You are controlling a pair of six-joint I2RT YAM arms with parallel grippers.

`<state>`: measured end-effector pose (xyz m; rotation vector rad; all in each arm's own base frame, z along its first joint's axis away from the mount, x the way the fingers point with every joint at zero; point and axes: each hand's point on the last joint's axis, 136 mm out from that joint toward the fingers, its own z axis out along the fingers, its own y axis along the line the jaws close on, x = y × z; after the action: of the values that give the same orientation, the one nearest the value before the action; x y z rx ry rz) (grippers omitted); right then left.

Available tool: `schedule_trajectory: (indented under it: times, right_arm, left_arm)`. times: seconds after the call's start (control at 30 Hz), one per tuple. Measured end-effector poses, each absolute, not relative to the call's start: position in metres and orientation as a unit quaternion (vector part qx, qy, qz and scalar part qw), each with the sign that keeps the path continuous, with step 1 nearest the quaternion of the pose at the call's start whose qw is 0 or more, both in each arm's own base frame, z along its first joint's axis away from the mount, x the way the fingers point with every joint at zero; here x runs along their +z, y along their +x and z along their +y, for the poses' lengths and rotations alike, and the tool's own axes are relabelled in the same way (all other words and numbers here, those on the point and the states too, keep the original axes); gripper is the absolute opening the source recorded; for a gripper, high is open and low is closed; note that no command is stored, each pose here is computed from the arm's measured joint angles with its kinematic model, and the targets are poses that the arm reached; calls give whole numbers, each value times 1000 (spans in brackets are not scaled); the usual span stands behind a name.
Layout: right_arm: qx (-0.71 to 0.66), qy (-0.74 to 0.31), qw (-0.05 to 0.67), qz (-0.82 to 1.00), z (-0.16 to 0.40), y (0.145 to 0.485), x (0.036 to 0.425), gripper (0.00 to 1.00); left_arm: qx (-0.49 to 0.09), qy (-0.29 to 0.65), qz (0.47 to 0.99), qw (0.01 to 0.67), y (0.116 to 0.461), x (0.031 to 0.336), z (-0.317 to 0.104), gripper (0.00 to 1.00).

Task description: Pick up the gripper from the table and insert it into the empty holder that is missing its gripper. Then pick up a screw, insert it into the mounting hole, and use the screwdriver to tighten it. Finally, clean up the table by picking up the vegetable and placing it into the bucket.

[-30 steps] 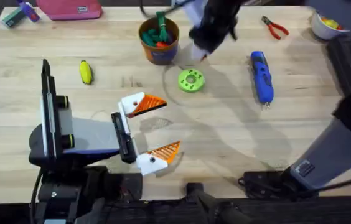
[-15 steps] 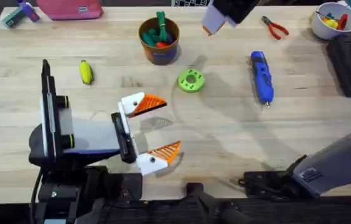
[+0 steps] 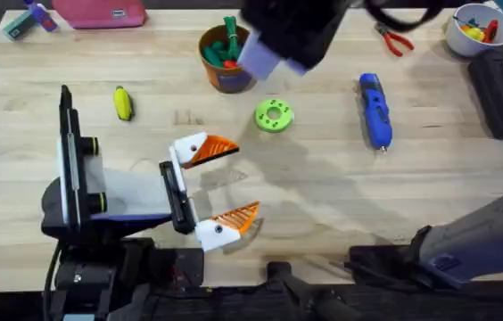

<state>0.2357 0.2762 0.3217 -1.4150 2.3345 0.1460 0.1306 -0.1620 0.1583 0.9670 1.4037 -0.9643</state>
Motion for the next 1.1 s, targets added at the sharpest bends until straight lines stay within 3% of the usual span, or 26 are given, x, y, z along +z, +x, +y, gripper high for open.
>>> schedule_trajectory:
  times: [0.53, 1.1]
  right_arm:
    - [34, -648, 144, 747, 328, 197, 280, 6]
    - [40, -703, 139, 697, 358, 181, 265, 6]
  left_arm:
    - [-409, 410, 595, 558, 131, 158, -162, 985]
    - [-409, 410, 595, 558, 131, 158, -162, 985]
